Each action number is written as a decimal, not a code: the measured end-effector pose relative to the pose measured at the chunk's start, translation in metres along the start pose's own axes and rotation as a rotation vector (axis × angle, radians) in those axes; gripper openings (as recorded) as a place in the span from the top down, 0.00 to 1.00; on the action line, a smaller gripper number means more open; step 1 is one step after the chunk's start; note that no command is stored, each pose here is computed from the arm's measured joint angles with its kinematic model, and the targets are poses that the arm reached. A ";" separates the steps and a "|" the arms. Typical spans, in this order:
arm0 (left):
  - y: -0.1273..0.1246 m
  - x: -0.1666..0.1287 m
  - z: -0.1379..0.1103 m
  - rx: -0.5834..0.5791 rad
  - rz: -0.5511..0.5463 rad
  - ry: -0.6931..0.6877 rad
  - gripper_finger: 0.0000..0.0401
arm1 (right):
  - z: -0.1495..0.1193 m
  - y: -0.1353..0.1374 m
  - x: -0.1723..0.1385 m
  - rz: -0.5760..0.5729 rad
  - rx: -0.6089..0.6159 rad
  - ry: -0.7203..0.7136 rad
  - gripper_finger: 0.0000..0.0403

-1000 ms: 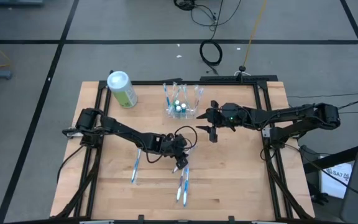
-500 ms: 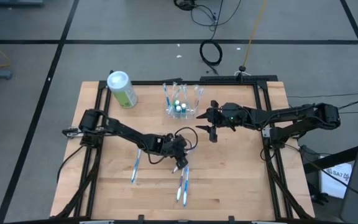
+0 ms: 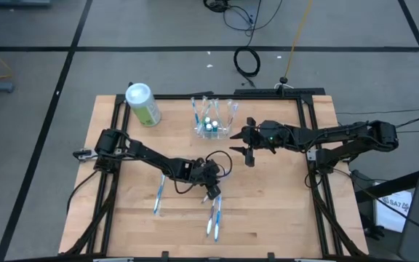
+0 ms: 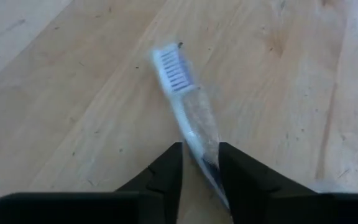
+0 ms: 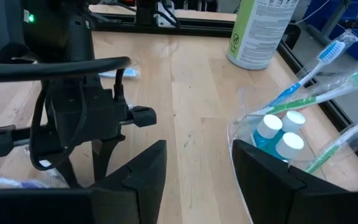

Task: Pick & Place toothbrushing station
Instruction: Put the top purple toothbrush into the transparent organizer

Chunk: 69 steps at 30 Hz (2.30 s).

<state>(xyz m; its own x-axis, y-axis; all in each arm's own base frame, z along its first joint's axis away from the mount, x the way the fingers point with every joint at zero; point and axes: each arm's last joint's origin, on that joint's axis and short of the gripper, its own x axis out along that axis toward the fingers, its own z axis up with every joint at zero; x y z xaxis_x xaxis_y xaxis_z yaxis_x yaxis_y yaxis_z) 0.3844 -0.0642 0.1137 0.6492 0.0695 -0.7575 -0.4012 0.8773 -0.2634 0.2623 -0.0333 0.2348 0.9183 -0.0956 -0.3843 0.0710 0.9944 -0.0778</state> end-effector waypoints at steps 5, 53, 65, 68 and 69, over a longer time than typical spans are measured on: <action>0.000 -0.001 0.001 -0.002 -0.006 -0.007 0.92 | 0.000 0.000 0.000 -0.001 0.000 0.000 0.56; 0.019 -0.145 0.068 0.120 0.359 -0.389 1.00 | 0.001 0.000 0.000 -0.003 0.003 -0.011 0.58; 0.051 -0.178 0.046 0.010 0.216 -0.645 1.00 | 0.002 -0.001 0.000 -0.004 -0.003 -0.017 0.58; 0.065 -0.177 0.039 -0.009 0.184 -0.764 1.00 | 0.002 -0.001 0.000 -0.004 0.000 -0.021 0.58; 0.070 -0.175 0.037 -0.011 0.181 -0.791 1.00 | 0.002 -0.001 0.000 -0.004 0.001 -0.023 0.58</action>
<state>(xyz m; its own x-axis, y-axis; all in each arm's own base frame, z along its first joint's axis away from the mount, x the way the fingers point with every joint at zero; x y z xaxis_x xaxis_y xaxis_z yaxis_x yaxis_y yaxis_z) 0.2664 0.0030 0.2502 0.8367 0.5286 -0.1434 -0.5474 0.8159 -0.1861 0.2630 -0.0338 0.2368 0.9265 -0.0989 -0.3631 0.0754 0.9941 -0.0784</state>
